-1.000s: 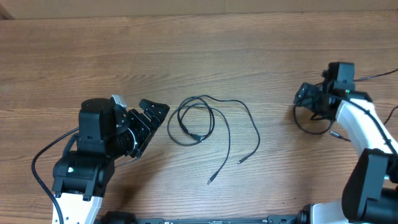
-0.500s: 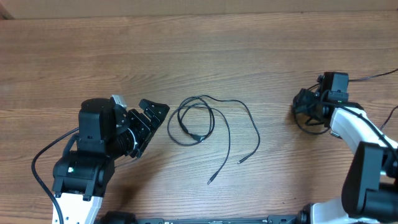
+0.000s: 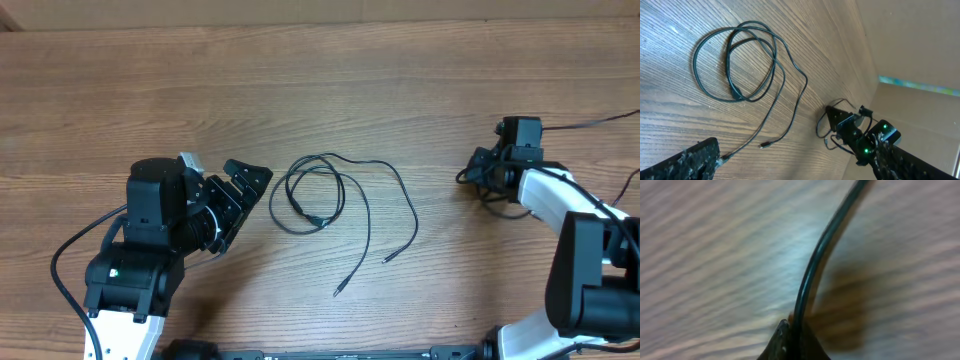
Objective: Untangle cables
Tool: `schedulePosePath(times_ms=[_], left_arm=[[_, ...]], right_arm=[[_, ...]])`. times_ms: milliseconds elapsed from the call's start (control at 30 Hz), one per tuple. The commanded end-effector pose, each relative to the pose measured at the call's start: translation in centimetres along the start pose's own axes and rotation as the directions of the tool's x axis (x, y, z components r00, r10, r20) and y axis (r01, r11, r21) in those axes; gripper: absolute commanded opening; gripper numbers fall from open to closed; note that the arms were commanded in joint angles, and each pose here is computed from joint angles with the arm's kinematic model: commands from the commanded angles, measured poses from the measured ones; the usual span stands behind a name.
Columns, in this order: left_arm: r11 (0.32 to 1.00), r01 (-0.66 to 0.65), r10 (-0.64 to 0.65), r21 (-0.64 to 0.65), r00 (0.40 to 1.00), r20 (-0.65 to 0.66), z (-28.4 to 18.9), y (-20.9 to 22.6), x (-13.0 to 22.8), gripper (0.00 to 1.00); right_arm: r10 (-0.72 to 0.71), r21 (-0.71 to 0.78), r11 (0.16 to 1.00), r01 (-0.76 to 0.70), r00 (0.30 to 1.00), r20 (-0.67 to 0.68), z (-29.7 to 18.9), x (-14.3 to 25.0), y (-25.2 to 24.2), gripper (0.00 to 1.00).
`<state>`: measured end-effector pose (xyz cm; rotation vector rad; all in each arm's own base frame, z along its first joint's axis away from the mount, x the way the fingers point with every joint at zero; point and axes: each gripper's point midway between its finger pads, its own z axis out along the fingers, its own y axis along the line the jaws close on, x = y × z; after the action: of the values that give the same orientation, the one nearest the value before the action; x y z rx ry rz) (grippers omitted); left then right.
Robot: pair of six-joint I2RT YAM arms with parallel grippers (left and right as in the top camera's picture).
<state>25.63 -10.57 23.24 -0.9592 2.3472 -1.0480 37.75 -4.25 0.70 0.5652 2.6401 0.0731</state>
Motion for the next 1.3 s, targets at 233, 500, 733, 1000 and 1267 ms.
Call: schedulePosePath(times_ms=[233, 500, 733, 1000, 1267], left_arm=[[1.0, -0.022, 0.022, 0.007, 1.0, 0.021, -0.4, -0.3, -0.4, 1.0], [1.0, -0.022, 0.022, 0.007, 1.0, 0.021, -0.4, -0.3, -0.4, 0.99], [1.0, -0.022, 0.022, 0.007, 1.0, 0.021, -0.4, -0.3, -0.4, 1.0], [1.0, -0.022, 0.022, 0.007, 1.0, 0.021, -0.4, -0.3, -0.4, 1.0], [1.0, -0.022, 0.022, 0.007, 1.0, 0.021, -0.4, -0.3, -0.4, 1.0]], right_arm=[[0.281, 0.323, 0.885, -0.335, 0.938, 0.204, -10.1, -10.5, -16.0, 0.04], [0.501, 0.42, 0.684, -0.596, 0.803, 0.323, -16.3, -8.8, -29.3, 0.04], [0.731, 0.33, 0.405, -0.853, 0.518, 0.443, -18.8, -4.5, -35.8, 0.06], [0.807, -0.027, 0.523, -0.852, 0.485, 0.337, -18.0, -8.1, -33.3, 0.36], [0.767, -0.228, 0.641, -0.733, 0.605, 0.214, -17.9, -10.8, -27.3, 1.0]])
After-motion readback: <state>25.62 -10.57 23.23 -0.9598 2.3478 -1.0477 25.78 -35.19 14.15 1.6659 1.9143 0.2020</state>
